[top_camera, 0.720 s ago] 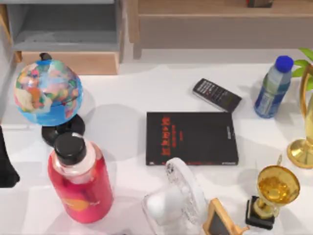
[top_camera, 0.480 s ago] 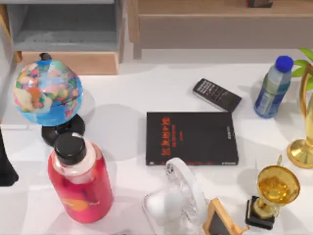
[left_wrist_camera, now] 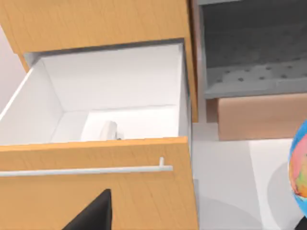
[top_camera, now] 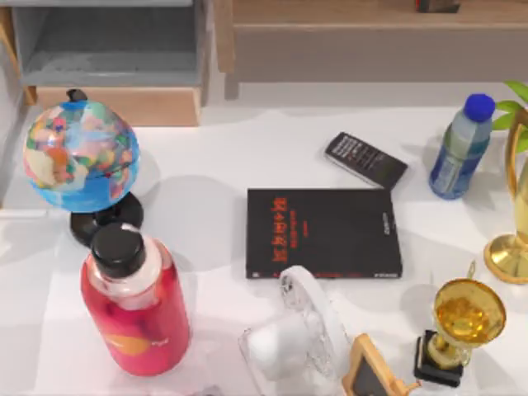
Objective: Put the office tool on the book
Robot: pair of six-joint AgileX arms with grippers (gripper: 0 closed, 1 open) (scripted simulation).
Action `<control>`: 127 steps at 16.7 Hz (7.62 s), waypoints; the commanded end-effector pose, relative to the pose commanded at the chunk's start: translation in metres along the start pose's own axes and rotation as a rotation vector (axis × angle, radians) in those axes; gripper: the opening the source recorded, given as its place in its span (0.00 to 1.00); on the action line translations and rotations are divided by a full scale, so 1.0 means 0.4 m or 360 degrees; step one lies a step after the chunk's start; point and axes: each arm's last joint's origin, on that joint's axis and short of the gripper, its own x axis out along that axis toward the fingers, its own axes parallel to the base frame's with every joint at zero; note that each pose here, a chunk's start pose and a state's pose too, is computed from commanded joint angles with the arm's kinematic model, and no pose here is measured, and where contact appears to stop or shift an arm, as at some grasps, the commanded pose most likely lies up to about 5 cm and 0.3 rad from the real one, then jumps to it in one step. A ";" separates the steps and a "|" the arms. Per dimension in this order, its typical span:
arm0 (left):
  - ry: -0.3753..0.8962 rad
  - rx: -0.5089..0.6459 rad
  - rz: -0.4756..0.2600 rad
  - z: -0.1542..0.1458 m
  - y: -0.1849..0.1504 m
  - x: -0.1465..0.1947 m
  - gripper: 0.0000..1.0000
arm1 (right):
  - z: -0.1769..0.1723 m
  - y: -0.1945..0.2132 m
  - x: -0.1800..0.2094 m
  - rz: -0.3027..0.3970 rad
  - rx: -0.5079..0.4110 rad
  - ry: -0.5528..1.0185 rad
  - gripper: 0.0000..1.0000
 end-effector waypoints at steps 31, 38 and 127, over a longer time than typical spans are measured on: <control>0.1848 0.0046 -0.0369 0.052 0.307 0.950 1.00 | 0.000 0.000 0.000 0.0000 0.0000 0.0000 1.00; 0.1837 0.0051 -0.0374 0.038 0.313 0.945 1.00 | 0.000 0.000 0.000 0.0000 0.0000 0.0000 1.00; 0.1852 -0.0028 -0.0302 0.050 -0.954 0.492 0.00 | 0.000 0.000 0.000 0.0000 0.0000 0.0000 1.00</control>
